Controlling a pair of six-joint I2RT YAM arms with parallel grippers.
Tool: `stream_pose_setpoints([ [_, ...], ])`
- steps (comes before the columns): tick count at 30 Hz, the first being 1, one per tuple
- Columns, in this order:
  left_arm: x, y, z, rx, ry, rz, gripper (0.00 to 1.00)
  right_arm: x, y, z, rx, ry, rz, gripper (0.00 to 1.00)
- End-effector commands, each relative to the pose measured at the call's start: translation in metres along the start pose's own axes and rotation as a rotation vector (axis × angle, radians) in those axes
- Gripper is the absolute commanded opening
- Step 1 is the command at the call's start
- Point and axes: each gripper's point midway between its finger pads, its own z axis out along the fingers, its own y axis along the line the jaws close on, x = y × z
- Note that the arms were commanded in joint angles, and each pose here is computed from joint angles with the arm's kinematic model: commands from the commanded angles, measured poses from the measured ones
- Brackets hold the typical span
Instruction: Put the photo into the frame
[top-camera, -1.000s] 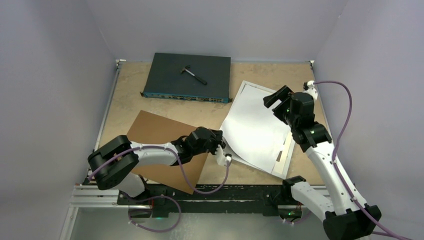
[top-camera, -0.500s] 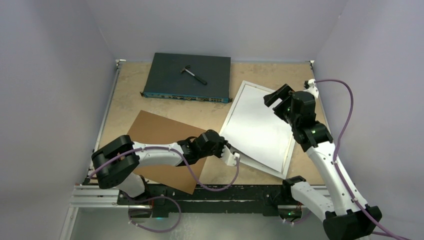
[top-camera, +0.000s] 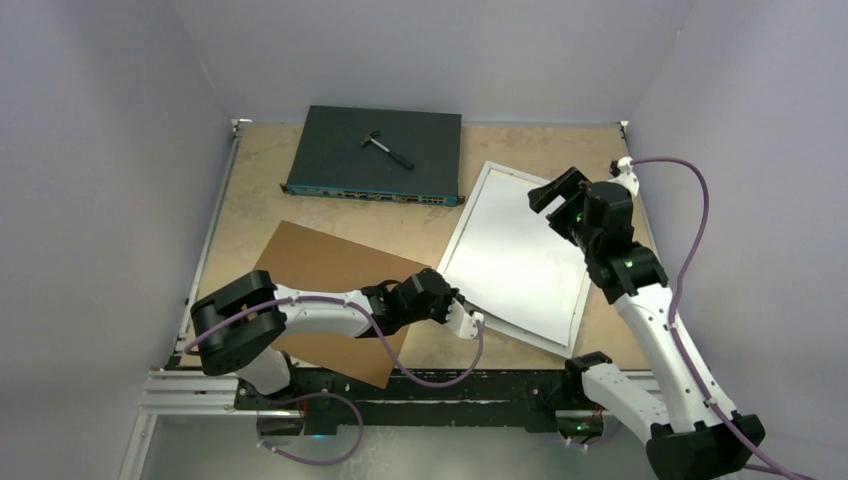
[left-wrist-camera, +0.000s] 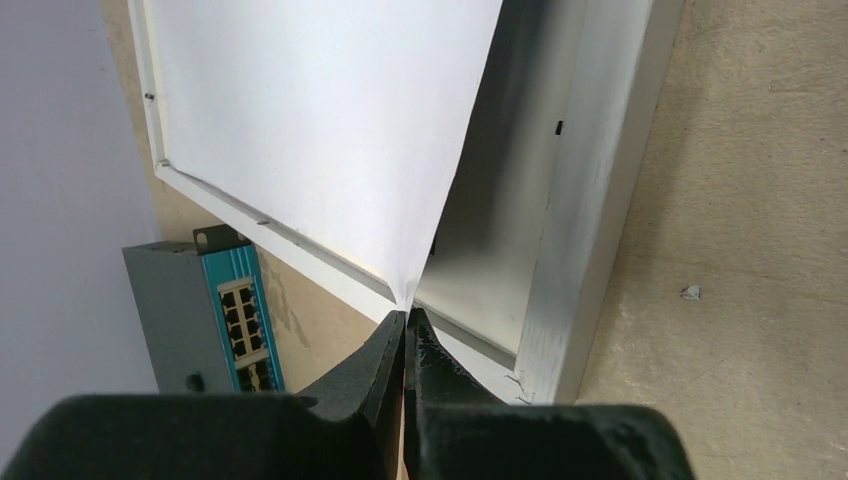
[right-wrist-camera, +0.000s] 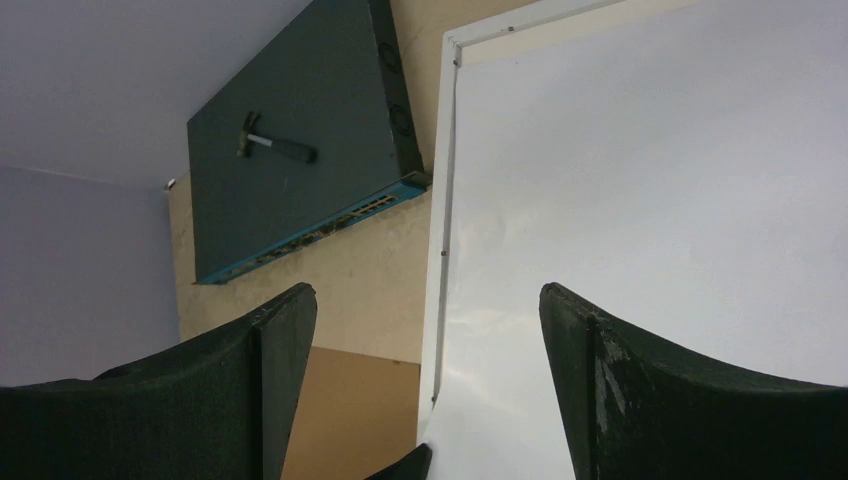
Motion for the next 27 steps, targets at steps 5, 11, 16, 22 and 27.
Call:
stream_pose_setpoints([
  [5, -0.014, 0.021, 0.006, -0.061, -0.018, -0.026, 0.0, -0.018, 0.013, -0.011, -0.036, -0.041, -0.01, 0.84],
  [11, -0.017, 0.027, 0.01, -0.081, -0.025, -0.015, 0.0, -0.018, 0.013, -0.013, -0.035, -0.041, -0.013, 0.84],
  [16, -0.018, 0.028, 0.015, -0.079, -0.02, -0.001, 0.0, -0.019, 0.014, -0.013, -0.041, -0.044, -0.017, 0.84],
  [22, -0.02, 0.026, 0.018, -0.06, -0.023, 0.008, 0.05, -0.018, 0.015, -0.011, -0.044, -0.039, -0.022, 0.84],
  [27, -0.016, 0.016, 0.017, -0.01, -0.01, 0.028, 0.34, -0.018, 0.015, -0.012, -0.047, -0.04, -0.023, 0.84],
])
